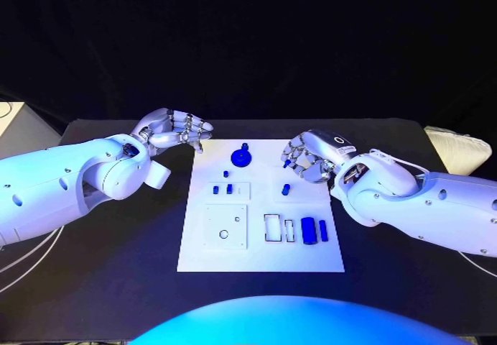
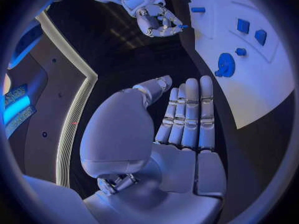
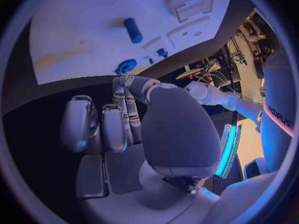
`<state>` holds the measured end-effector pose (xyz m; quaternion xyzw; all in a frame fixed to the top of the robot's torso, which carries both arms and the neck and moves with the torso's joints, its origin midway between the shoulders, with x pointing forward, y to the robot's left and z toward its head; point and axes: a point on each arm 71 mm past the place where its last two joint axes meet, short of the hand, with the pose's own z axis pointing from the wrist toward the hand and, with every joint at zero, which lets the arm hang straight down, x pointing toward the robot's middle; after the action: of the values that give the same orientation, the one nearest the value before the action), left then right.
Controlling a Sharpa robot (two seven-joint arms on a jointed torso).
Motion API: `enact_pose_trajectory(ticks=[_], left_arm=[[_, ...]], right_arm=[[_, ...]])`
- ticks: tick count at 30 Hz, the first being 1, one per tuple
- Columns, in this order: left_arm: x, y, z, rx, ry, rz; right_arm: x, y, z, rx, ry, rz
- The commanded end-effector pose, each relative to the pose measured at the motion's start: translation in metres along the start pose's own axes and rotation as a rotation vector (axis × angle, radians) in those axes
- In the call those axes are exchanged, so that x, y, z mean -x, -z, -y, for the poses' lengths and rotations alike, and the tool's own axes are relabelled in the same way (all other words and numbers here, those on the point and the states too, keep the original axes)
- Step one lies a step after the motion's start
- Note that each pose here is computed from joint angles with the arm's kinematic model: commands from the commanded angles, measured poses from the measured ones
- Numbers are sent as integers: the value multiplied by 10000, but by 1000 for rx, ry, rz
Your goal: Assemble the parts on the task board
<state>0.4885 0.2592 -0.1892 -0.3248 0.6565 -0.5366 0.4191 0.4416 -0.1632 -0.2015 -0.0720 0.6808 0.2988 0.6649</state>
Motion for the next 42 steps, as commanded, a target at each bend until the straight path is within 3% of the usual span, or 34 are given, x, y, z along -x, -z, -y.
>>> enact_pose_trajectory(ticks=[1,8,19,29,42], left_arm=[[-32,-12,16,-9,19,-13],[-66,-27,24,-12,23,-23],[-137,-59,44,-20,37,-37],[-184,-91,41,-14,62,-63],[-193,-99,34,-7,72,-76]], right_arm=[[-61,1,-186,80,15,-20],[-222,-9,-477,165,40,-59],[-600,23,-844,270,81,-128],[-767,74,-978,285,85,-116],[-835,104,-1018,283,80,-113]])
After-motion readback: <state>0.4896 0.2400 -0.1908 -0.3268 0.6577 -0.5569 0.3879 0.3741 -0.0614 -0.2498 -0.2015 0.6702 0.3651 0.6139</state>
